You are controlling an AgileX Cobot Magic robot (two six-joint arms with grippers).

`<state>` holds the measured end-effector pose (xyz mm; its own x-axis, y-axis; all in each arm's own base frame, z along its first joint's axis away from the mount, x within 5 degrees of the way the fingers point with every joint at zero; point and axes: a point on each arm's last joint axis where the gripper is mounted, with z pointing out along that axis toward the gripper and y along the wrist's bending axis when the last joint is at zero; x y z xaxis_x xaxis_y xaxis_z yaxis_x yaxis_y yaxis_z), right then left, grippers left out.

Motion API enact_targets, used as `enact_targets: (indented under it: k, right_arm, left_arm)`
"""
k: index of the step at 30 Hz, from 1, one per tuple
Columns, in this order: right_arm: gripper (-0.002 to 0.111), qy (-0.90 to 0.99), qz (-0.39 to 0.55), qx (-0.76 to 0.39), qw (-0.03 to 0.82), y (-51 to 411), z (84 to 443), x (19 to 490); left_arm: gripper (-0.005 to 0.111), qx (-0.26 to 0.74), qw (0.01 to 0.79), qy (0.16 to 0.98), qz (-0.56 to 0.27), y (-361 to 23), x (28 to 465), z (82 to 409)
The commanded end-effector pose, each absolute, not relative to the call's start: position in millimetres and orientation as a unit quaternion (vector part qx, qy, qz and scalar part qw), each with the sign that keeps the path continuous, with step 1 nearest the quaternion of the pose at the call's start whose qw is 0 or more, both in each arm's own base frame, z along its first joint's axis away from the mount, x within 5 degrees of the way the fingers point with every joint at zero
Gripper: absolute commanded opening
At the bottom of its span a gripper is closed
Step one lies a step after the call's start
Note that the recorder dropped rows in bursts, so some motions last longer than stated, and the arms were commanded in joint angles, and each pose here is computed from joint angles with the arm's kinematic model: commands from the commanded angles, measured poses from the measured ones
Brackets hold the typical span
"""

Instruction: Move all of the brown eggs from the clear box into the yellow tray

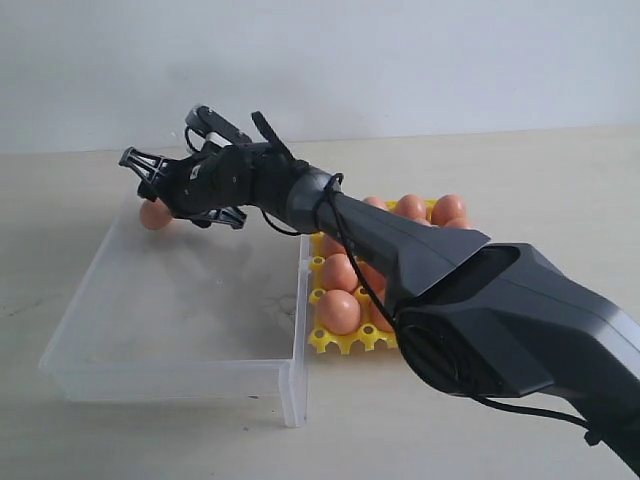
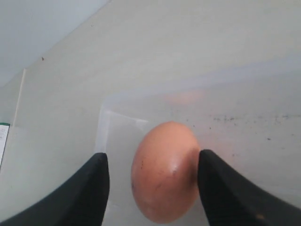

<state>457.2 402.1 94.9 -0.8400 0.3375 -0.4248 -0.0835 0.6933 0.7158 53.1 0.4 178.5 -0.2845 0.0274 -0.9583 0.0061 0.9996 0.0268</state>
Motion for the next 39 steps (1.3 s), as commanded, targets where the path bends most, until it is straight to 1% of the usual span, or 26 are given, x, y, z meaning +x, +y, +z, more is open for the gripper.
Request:
enact_targets:
  k: [1, 8, 12, 18, 20, 21, 23, 26, 30, 32, 34, 35, 38, 39]
  right_arm:
    - [0.054, 0.875, 0.389, 0.074, 0.279, 404, 91, 457]
    - [0.054, 0.867, 0.4, 0.08, 0.287, 404, 91, 459]
    - [0.054, 0.868, 0.404, 0.086, 0.276, 405, 85, 458]
    - [0.053, 0.869, 0.403, 0.062, 0.28, 411, 84, 453]
    - [0.048, 0.869, 0.405, 0.064, 0.277, 411, 84, 453]
    - [0.042, 0.87, 0.404, 0.064, 0.276, 411, 84, 453]
    - [0.028, 0.87, 0.404, 0.064, 0.276, 411, 84, 453]
    - [0.001, 0.867, 0.411, 0.068, 0.274, 411, 89, 452]
    - [0.0, 0.867, 0.411, 0.055, 0.275, 412, 103, 451]
    - [0.0, 0.88, 0.384, 0.017, 0.279, 408, 110, 450]
    - [0.0, 0.903, 0.341, -0.017, 0.262, 401, 110, 448]
    - [0.0, 0.925, 0.291, -0.049, 0.24, 393, 110, 445]
    - [0.0, 0.948, 0.217, -0.122, 0.201, 385, 106, 436]
    - [0.0, 0.951, 0.181, -0.176, 0.18, 383, 110, 428]
  left_arm:
    - [0.0, 0.011, 0.604, 0.797, 0.006, 0, 53, 181]
    - [0.0, 0.011, 0.604, 0.797, 0.006, 0, 53, 181]
    - [0.0, 0.011, 0.604, 0.797, 0.006, 0, 53, 181]
    - [0.0, 0.011, 0.604, 0.797, 0.006, 0, 53, 181]
    - [0.0, 0.011, 0.604, 0.797, 0.006, 0, 53, 181]
    - [0.0, 0.011, 0.604, 0.797, 0.006, 0, 53, 181]
    - [0.0, 0.011, 0.604, 0.797, 0.006, 0, 53, 181]
    - [0.0, 0.011, 0.604, 0.797, 0.006, 0, 53, 181]
    - [0.0, 0.011, 0.604, 0.797, 0.006, 0, 53, 181]
    - [0.0, 0.011, 0.604, 0.797, 0.006, 0, 53, 181]
    - [0.0, 0.011, 0.604, 0.797, 0.006, 0, 53, 181]
    - [0.0, 0.011, 0.604, 0.797, 0.006, 0, 53, 181]
    - [0.0, 0.011, 0.604, 0.797, 0.006, 0, 53, 181]
    - [0.0, 0.011, 0.604, 0.797, 0.006, 0, 53, 181]
